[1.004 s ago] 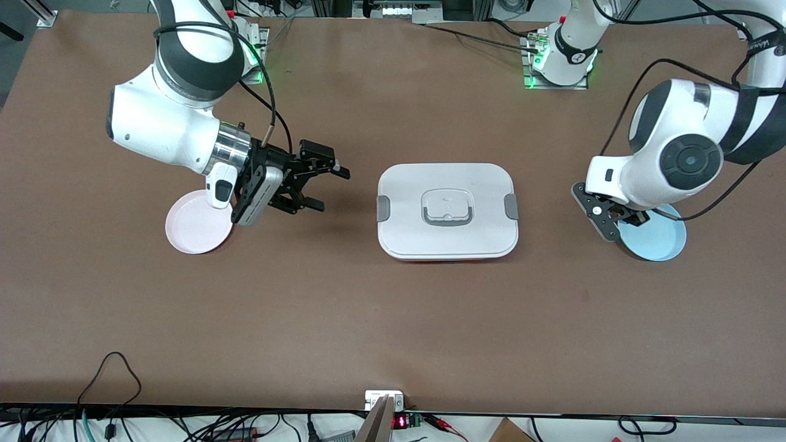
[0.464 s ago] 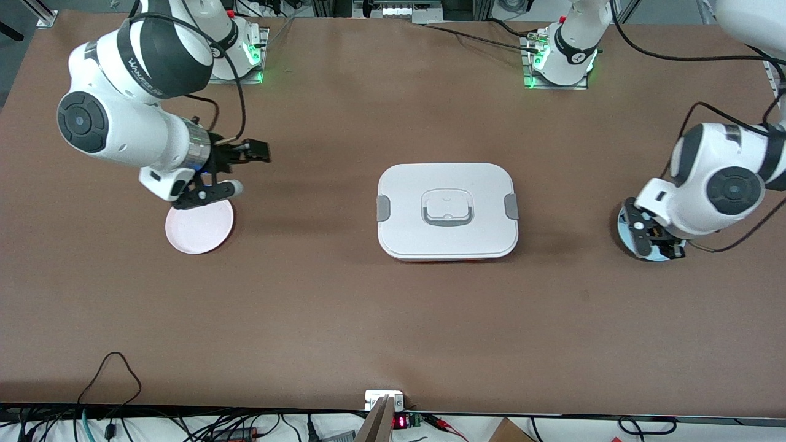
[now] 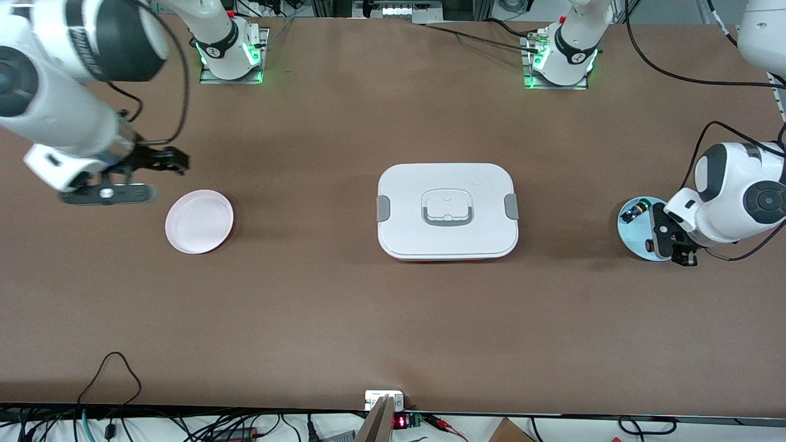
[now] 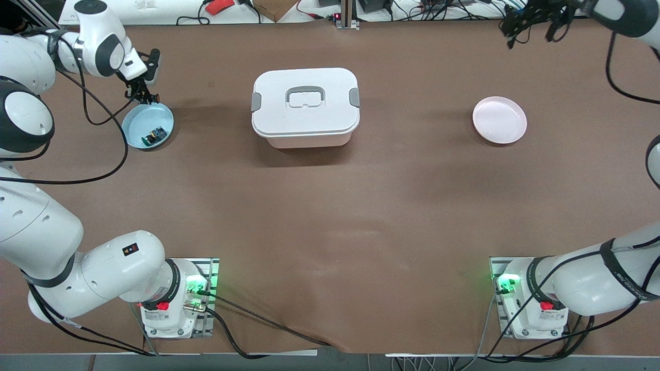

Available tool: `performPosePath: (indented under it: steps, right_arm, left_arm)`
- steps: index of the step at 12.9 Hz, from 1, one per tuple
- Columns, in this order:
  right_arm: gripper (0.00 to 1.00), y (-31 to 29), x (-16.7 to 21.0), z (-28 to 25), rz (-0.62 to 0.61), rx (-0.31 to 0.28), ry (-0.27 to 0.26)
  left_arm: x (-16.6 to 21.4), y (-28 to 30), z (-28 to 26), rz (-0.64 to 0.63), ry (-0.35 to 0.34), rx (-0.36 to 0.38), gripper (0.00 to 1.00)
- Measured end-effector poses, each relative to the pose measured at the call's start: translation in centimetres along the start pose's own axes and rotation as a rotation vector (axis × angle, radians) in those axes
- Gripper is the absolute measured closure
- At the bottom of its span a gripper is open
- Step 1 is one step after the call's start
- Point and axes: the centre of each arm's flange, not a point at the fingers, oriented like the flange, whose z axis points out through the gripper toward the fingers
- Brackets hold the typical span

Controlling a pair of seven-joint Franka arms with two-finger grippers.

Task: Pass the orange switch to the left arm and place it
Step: 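Carry the switch to the blue dish with the left gripper while the right gripper retracts, then lower the switch into the blue dish and open the left gripper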

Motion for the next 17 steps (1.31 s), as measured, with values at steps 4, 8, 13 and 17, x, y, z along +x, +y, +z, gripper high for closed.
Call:
performPosePath:
  steps: [4, 8, 13, 17]
  right_arm:
    - [0.0, 7.4, 1.8, -0.1, 0.06, 0.117, 0.117]
    - [0.0, 7.8, 1.6, 0.5, 0.057, 0.136, 0.087]
    - [0.0, 7.6, 0.2, 2.3, 0.057, 0.128, 0.084]
    - [0.0, 7.9, -2.6, -0.3, 0.042, 0.132, 0.09]
  left_arm:
    - [-3.7, 2.6, 4.1, 0.014, 0.04, -0.045, 0.6]
    - [-3.1, 3.1, 4.6, 0.025, 0.059, -0.052, 0.44]
    - [-2.7, 2.1, 0.0, -0.022, 0.156, -0.045, 0.0]
    - [-3.5, 1.4, -6.6, -0.245, 0.19, -0.215, 0.0]
